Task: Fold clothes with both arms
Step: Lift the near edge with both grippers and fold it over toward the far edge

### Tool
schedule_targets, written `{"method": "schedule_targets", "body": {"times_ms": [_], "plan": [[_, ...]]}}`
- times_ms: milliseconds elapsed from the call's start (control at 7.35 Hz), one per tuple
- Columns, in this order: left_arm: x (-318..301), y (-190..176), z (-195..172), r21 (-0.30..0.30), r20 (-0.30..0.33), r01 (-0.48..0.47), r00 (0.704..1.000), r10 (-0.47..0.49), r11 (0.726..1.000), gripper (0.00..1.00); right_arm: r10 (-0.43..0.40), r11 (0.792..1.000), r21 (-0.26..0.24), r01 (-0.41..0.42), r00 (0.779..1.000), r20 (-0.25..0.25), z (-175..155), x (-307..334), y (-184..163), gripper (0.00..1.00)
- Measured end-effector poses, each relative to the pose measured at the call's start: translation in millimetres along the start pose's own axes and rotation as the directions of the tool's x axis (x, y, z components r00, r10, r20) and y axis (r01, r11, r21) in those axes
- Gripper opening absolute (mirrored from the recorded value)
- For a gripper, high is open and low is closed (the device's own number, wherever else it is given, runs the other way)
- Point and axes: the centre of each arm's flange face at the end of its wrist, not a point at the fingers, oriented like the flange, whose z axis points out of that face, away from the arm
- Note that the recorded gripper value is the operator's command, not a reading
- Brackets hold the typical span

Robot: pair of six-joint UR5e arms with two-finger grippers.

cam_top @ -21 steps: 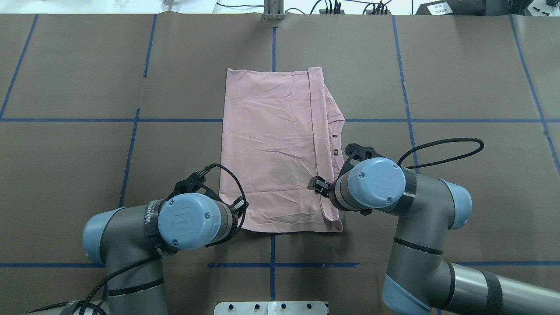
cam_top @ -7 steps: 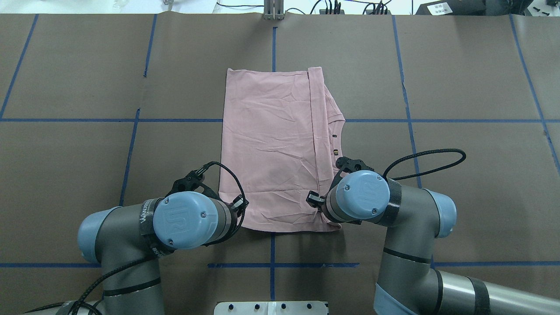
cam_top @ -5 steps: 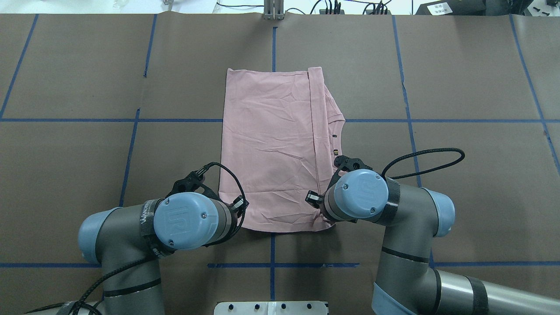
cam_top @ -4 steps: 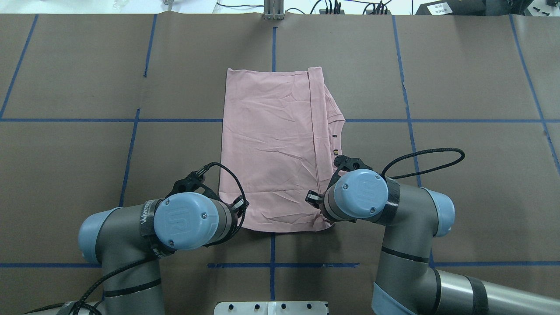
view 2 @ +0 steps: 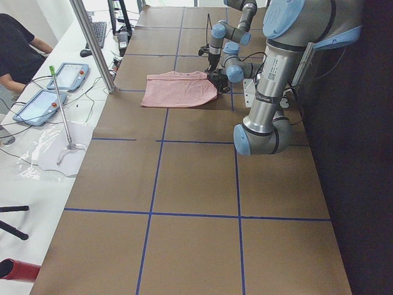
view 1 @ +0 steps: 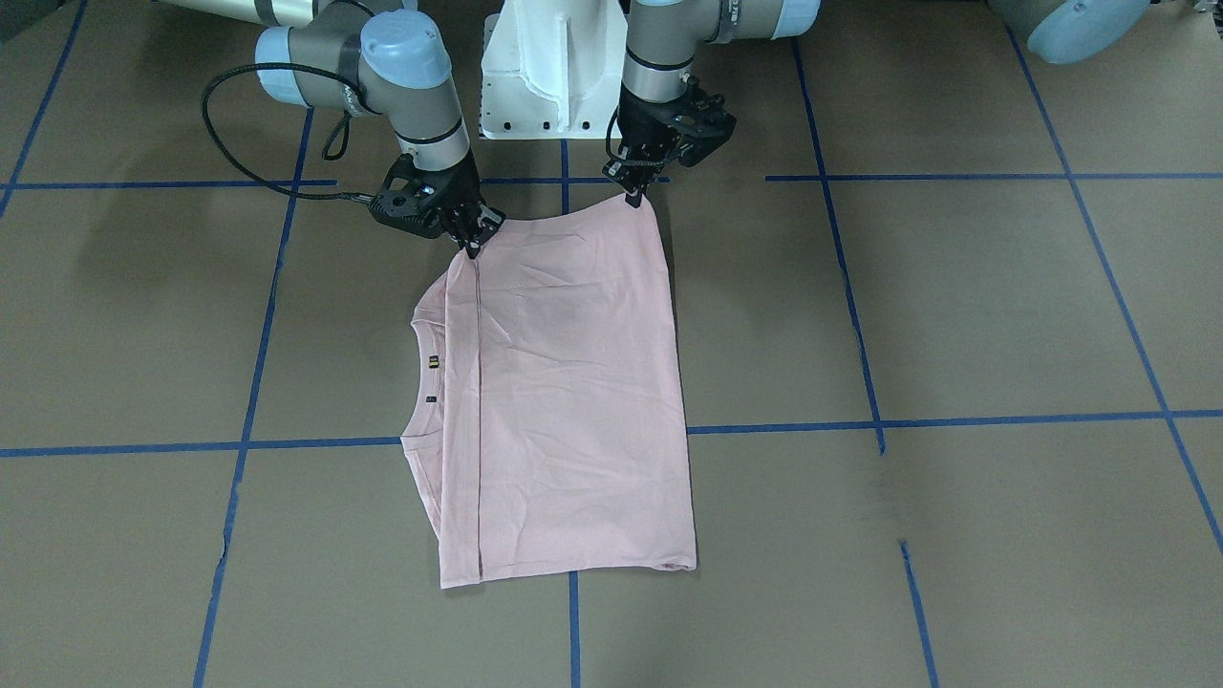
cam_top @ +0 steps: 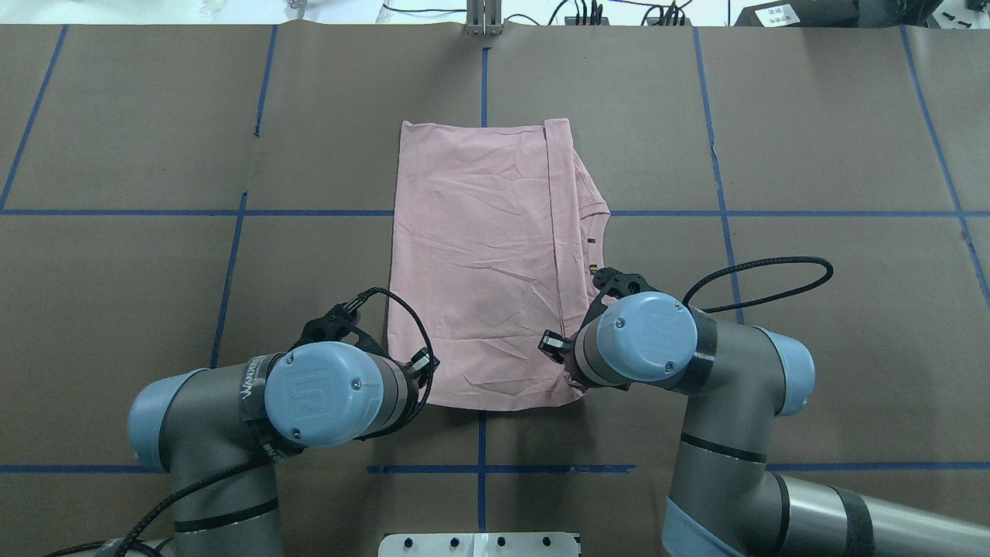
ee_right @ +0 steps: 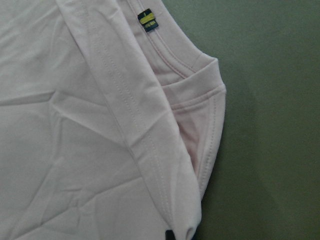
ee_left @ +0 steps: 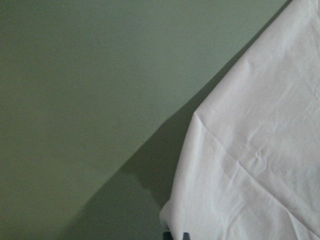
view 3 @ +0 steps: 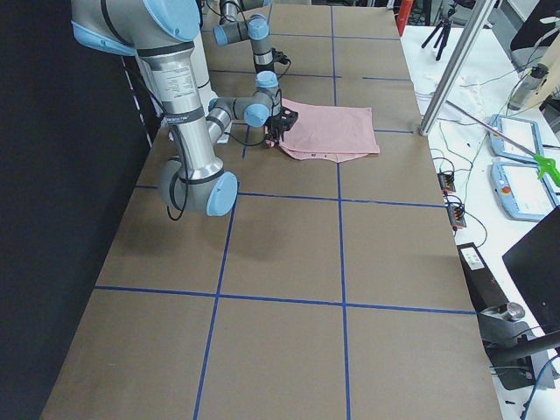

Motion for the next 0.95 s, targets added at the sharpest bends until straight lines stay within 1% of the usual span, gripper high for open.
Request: {"method": "schedule_targets", "body": {"times_ms": [136, 408, 544, 817, 953], "plan": [[-3, 5, -14, -0.005, 0.004, -0.006, 1.000, 0.006, 1.000, 0.00, -0.002, 1.000, -0.017, 0.002, 1.000, 0.016, -12, 3, 2, 0.00], [-19, 27, -36, -0.035, 0.022, -0.034, 0.999, 0.035, 0.999, 0.00, -0.008, 0.998, -0.059, 0.011, 0.999, 0.042, -39, 21, 8, 0.00], [-26, 36, -45, -0.052, 0.028, -0.048, 0.998, 0.049, 0.998, 0.00, -0.014, 0.996, -0.090, 0.019, 0.998, 0.054, -55, 33, 13, 0.00], [-33, 41, -67, -0.069, 0.025, -0.058, 0.998, 0.060, 0.996, 0.00, -0.023, 0.989, -0.147, 0.034, 0.997, 0.077, -79, 42, 24, 0.00], [-34, 41, -73, -0.073, 0.021, -0.064, 0.998, 0.066, 0.995, 0.00, -0.027, 0.987, -0.155, 0.040, 0.996, 0.085, -82, 40, 27, 0.00]]}}
